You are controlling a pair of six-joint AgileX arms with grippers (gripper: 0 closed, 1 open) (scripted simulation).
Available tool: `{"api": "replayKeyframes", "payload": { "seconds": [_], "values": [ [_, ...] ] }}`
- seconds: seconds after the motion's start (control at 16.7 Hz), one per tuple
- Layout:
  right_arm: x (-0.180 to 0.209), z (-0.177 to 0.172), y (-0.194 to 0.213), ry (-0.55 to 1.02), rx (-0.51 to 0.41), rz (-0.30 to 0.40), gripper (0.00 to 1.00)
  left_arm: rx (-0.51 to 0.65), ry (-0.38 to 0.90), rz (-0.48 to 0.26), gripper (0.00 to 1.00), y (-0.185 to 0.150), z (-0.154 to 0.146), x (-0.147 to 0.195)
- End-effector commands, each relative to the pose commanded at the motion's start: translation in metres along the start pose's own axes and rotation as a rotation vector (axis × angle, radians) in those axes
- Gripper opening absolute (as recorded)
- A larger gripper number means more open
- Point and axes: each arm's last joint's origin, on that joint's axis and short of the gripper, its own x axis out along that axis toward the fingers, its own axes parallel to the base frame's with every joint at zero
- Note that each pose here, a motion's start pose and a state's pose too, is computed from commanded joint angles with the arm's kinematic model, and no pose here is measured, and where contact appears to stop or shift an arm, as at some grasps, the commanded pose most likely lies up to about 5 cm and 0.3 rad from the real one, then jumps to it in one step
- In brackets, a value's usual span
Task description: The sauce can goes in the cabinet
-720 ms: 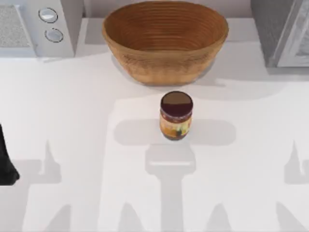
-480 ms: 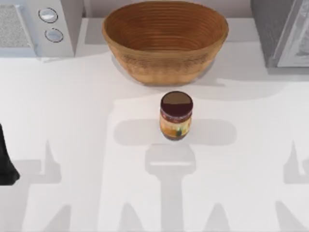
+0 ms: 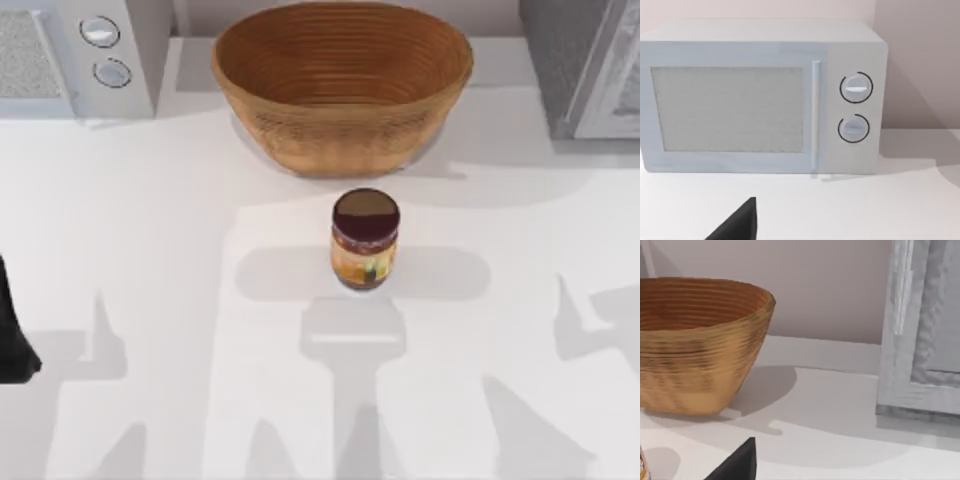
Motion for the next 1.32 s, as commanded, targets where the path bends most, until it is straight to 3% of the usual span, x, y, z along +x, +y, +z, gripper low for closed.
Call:
{"api": "replayKeyframes", "payload": {
  "seconds": [0.36, 0.6, 1.02, 1.32],
  "values": [
    [0.073, 0.028, 0.001, 0.085, -0.088, 0.322, 1.00, 0.000, 0.000, 0.000, 1.00, 0.000, 0.000, 0.000],
    [0.141, 0.020, 0.004, 0.105, -0.138, 0.580, 1.00, 0.000, 0.000, 0.000, 1.00, 0.000, 0.000, 0.000],
    [0.245, -0.056, 0.019, 0.066, -0.177, 1.026, 1.00, 0.000, 0.000, 0.000, 1.00, 0.000, 0.000, 0.000],
    [0.278, -0.119, 0.030, 0.021, -0.173, 1.243, 1.00, 0.000, 0.000, 0.000, 1.00, 0.000, 0.000, 0.000]
  ]
}}
